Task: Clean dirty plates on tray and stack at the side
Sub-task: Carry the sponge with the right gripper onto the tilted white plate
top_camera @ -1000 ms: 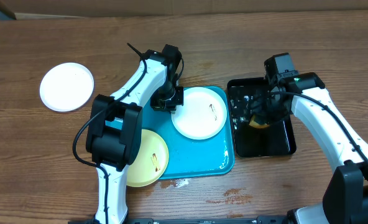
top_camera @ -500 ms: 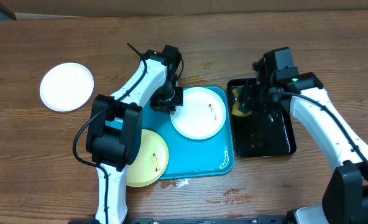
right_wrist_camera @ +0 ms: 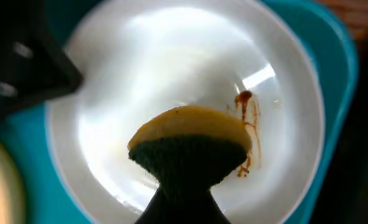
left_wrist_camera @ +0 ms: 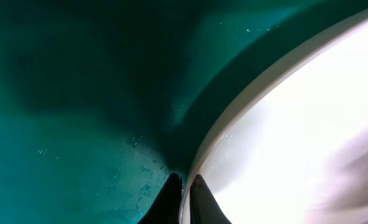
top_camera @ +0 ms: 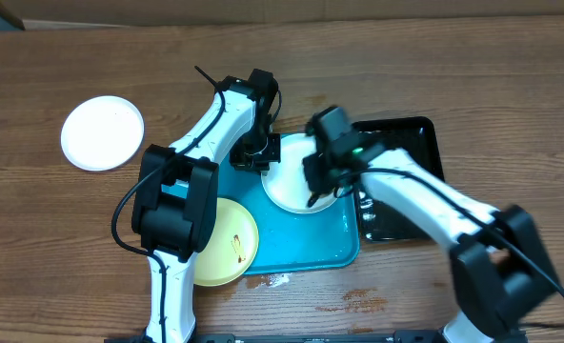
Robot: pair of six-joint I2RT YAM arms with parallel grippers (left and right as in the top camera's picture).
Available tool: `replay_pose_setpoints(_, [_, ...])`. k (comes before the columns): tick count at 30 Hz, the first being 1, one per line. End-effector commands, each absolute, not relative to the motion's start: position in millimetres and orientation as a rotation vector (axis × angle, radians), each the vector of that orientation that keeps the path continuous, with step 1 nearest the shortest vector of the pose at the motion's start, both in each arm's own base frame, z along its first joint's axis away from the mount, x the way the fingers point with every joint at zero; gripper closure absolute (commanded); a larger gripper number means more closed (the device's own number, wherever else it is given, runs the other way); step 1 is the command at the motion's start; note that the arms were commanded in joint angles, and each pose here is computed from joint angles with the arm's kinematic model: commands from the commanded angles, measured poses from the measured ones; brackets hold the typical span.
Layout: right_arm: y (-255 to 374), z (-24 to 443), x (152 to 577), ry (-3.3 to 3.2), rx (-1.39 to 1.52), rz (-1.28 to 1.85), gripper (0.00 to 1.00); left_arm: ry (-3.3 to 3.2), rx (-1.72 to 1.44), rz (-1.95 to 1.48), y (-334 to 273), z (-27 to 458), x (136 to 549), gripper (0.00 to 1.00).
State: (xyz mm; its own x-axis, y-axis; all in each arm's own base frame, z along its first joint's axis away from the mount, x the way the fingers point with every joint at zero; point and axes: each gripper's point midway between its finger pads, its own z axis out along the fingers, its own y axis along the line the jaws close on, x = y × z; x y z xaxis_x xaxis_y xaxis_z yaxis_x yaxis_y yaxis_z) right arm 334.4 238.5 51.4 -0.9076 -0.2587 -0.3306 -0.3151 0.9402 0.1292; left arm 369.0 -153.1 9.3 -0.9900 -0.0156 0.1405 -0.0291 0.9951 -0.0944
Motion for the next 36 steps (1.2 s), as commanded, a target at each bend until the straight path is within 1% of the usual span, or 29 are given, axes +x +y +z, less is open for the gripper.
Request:
replay_pose_setpoints(1, [222.0,42.4,347.2,2.725,-0.454,0.027,0.96,-2.998,0.077,0.029,-140.5,-1.9,368.7,0.94])
replay_pose_setpoints(4, [225.0,43.4,352.8,2.702,-0.445,0.036,0.96,-2.999,0.077,0.029,-140.5,-1.9,368.9,0.94])
replay_pose_setpoints(5, [225.8,44.0,354.2,2.696,-0.442,0.041,0.94,-2.999,0.077,0.029,-140.5,-1.9,368.9,0.94])
replay_pose_setpoints(6, [226.9,44.7,355.3,2.689,-0.442,0.045,0.9,-2.999,0.077,0.029,-140.4,-1.9,368.8,0.94])
replay_pose_setpoints(7, [227.8,44.9,355.6,2.688,-0.442,0.051,0.76,-2.999,0.077,0.029,-140.4,-1.9,368.8,0.94])
replay_pose_setpoints(8, [228.1,45.0,355.8,2.687,-0.442,0.053,0.6,-2.998,0.077,0.029,-140.5,-1.9,368.8,0.94])
replay_pose_setpoints(9, [227.9,44.9,355.7,2.687,-0.442,0.052,0.46,-2.998,0.077,0.029,-140.5,-1.9,368.8,0.93])
replay_pose_setpoints(10, [227.9,45.0,355.6,2.688,-0.442,0.052,0.27,-2.999,0.077,0.029,-140.4,-1.9,368.8,0.93])
replay_pose_setpoints(11, [229.0,45.6,355.0,2.691,-0.445,0.06,0.18,-2.999,0.077,0.029,-140.4,-1.9,368.8,0.92])
replay_pose_setpoints(13, [232.3,46.7,352.8,2.702,-0.454,0.087,0.13,-2.999,0.077,0.029,-140.4,-1.9,368.8,0.9])
replay_pose_setpoints(15, [232.3,45.7,350.0,2.715,-0.46,0.093,0.12,-2.999,0.077,0.029,-140.3,-1.9,369.0,0.89])
replay_pose_setpoints(18, [226.5,40.8,342.9,2.748,-0.467,0.07,0.12,-2.999,0.077,0.029,-140.3,-1.9,368.9,0.89])
replay_pose_setpoints(19, [225.6,39.3,341.5,2.753,-0.468,0.068,0.14,-2.999,0.077,0.029,-140.3,-2.1,368.9,0.89])
replay_pose_setpoints(22, [223.0,33.3,337.9,2.762,-0.47,0.062,0.23,-3.001,0.078,0.031,-140.6,-2.0,369.6,0.91])
replay_pose_setpoints(25, [220.3,27.6,333.7,2.773,-0.468,0.056,0.28,-3.002,0.078,0.031,-140.7,-2.0,369.7,0.95])
replay_pose_setpoints(28, [219.6,26.4,333.2,2.774,-0.469,0.055,0.38,-3.002,0.077,0.031,-140.8,-2.0,369.7,0.96])
replay_pose_setpoints(31, [219.9,26.7,333.8,2.771,-0.468,0.056,0.53,-3.001,0.078,0.036,-141.4,-2.0,369.5,0.96])
replay_pose_setpoints(35, [216.4,27.1,336.4,2.764,-0.459,0.03,0.86,-3.001,0.077,0.035,-141.3,-2.0,369.4,0.96])
replay_pose_setpoints(36, [212.8,27.4,338.3,2.757,-0.452,0.001,0.96,-3.001,0.077,0.035,-141.3,-2.0,369.4,0.96])
